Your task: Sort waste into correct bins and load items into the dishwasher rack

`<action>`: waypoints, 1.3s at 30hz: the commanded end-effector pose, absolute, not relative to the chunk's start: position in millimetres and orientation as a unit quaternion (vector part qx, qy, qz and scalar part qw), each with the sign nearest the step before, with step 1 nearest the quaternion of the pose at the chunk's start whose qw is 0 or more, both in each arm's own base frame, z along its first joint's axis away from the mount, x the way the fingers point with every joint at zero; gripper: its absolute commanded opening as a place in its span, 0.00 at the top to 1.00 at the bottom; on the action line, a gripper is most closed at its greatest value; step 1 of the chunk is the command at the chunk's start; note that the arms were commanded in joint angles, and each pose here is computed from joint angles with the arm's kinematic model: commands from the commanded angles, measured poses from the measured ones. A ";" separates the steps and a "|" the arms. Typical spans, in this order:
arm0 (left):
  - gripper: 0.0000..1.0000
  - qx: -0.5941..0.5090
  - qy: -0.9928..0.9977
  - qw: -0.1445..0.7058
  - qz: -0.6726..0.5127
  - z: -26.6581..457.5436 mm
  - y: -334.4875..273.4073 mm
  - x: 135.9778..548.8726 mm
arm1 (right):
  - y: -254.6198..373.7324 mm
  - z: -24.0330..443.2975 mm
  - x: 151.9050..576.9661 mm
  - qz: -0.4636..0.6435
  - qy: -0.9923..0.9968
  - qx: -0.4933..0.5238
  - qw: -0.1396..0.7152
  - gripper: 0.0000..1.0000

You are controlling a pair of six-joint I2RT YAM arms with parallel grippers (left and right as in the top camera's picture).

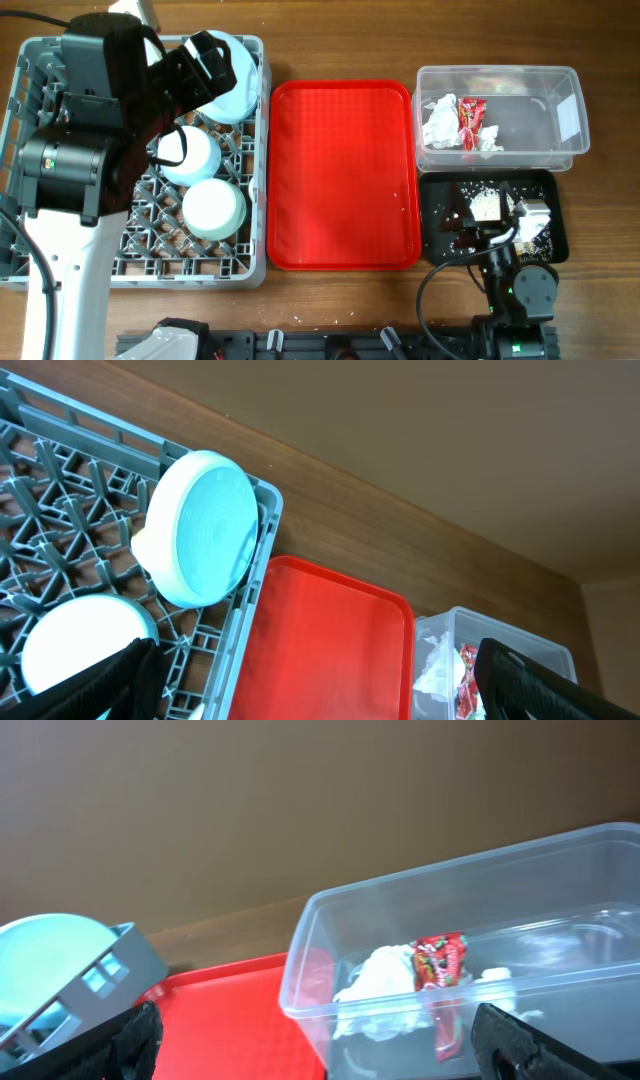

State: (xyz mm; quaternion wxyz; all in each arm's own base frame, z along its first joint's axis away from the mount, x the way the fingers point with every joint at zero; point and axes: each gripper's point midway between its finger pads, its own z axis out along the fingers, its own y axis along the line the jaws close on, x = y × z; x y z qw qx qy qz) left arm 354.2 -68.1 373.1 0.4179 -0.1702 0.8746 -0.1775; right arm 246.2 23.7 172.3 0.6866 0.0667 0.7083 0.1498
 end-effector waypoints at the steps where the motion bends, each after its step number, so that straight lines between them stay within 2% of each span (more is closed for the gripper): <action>1: 0.00 -0.167 0.874 0.419 -0.181 374.8 -69.7 354.3 | 30.1 175.8 244.8 0.153 0.704 0.052 0.692 0.00; 27: 0.00 -0.168 0.870 0.425 -0.183 380.6 -67.3 347.9 | 30.2 175.6 244.9 0.153 0.704 0.052 0.691 0.00; 31: 0.00 -0.161 0.842 0.475 -0.199 419.7 -59.2 307.9 | 30.2 175.6 244.9 0.153 0.704 0.052 0.691 0.00; 34: 0.00 -0.183 0.813 0.520 -0.189 439.8 -32.1 252.4 | 30.2 175.6 244.9 0.153 0.704 0.052 0.691 0.00; 37: 0.00 -0.225 0.784 0.558 -0.154 418.3 0.0 195.3 | 30.2 175.6 244.9 0.153 0.704 0.052 0.691 0.00; 39: 0.00 -0.260 0.777 0.562 -0.113 380.4 19.8 171.6 | 30.2 175.6 244.9 0.153 0.704 0.052 0.691 0.00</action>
